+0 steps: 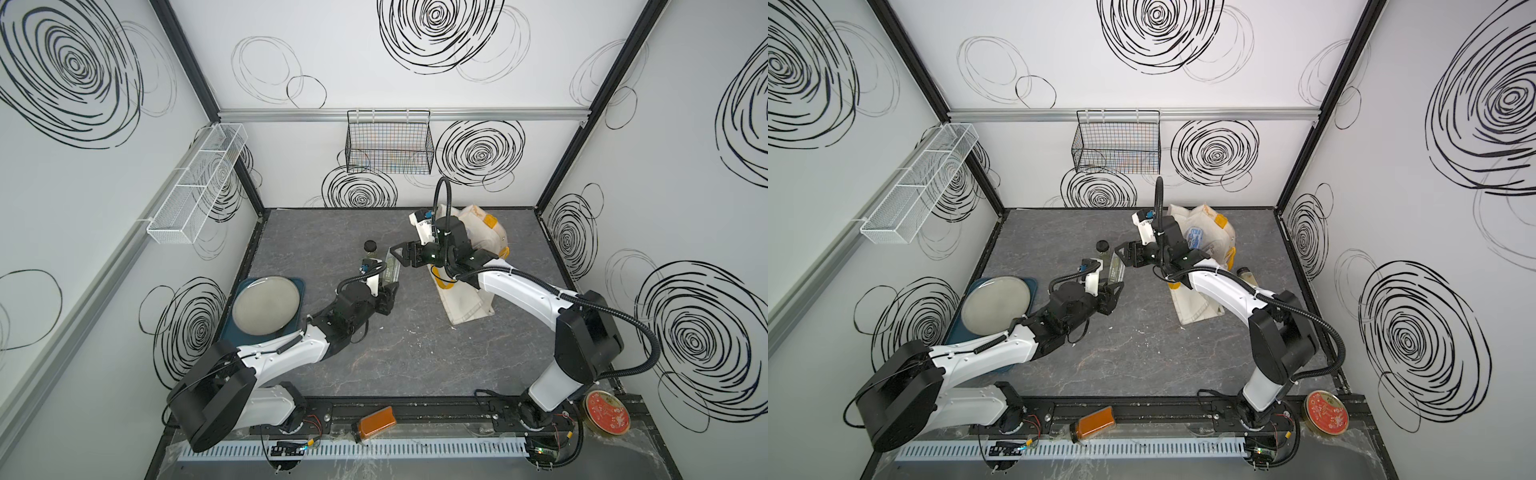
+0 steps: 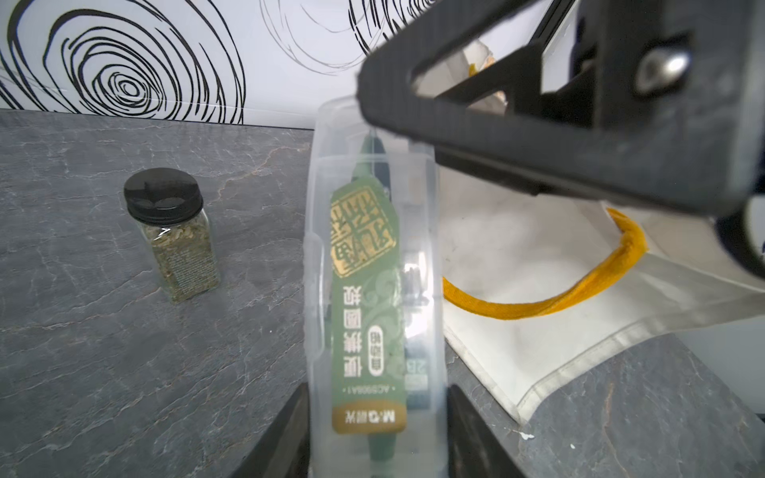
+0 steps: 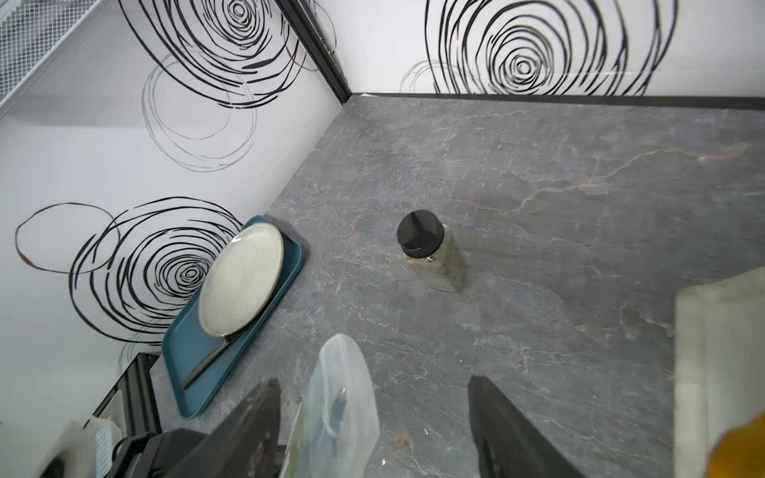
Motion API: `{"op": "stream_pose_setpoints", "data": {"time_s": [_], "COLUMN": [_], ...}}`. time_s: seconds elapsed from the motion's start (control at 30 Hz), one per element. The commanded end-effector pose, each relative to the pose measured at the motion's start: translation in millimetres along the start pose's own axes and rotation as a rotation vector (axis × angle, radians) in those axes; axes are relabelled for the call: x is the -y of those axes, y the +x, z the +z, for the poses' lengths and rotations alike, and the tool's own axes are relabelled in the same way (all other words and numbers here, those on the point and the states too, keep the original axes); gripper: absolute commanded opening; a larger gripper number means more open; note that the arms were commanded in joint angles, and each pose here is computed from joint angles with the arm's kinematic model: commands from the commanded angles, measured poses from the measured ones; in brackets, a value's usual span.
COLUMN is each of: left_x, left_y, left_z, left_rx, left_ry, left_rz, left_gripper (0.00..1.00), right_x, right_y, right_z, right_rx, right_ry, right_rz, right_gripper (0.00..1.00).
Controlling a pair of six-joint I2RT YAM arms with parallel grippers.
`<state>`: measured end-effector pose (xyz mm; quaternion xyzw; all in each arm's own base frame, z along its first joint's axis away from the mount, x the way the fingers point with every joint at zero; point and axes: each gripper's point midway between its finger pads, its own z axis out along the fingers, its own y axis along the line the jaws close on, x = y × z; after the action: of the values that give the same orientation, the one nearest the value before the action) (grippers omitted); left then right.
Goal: Put the compass set into the canvas bag
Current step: Pick up the compass set at the center of the board.
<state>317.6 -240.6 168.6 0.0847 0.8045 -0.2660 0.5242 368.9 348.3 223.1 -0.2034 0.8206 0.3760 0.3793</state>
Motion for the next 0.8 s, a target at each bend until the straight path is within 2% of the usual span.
{"op": "stream_pose_setpoints", "data": {"time_s": [0.0, 0.3, 0.53, 0.77], "left_x": [12, 12, 11, 11], "left_y": [-25, -17, -15, -15], "left_z": [-2, 7, 9, 8], "left_rx": [0.093, 0.064, 0.061, 0.063], "left_ry": [0.060, 0.060, 0.058, 0.060], "left_rz": [-0.031, -0.027, -0.027, -0.026], "left_gripper": [0.50, 0.50, 0.51, 0.51], "right_x": [-23, -27, -25, -23], "right_y": [-17, -20, -18, -16], "right_z": [4, 8, 13, 17], "right_rx": [0.041, 0.091, 0.082, 0.068], "right_ry": [-0.083, -0.116, -0.117, -0.116], "right_rz": [0.015, 0.068, 0.086, 0.090], "right_gripper": [0.71, 0.50, 0.34, 0.26]}}
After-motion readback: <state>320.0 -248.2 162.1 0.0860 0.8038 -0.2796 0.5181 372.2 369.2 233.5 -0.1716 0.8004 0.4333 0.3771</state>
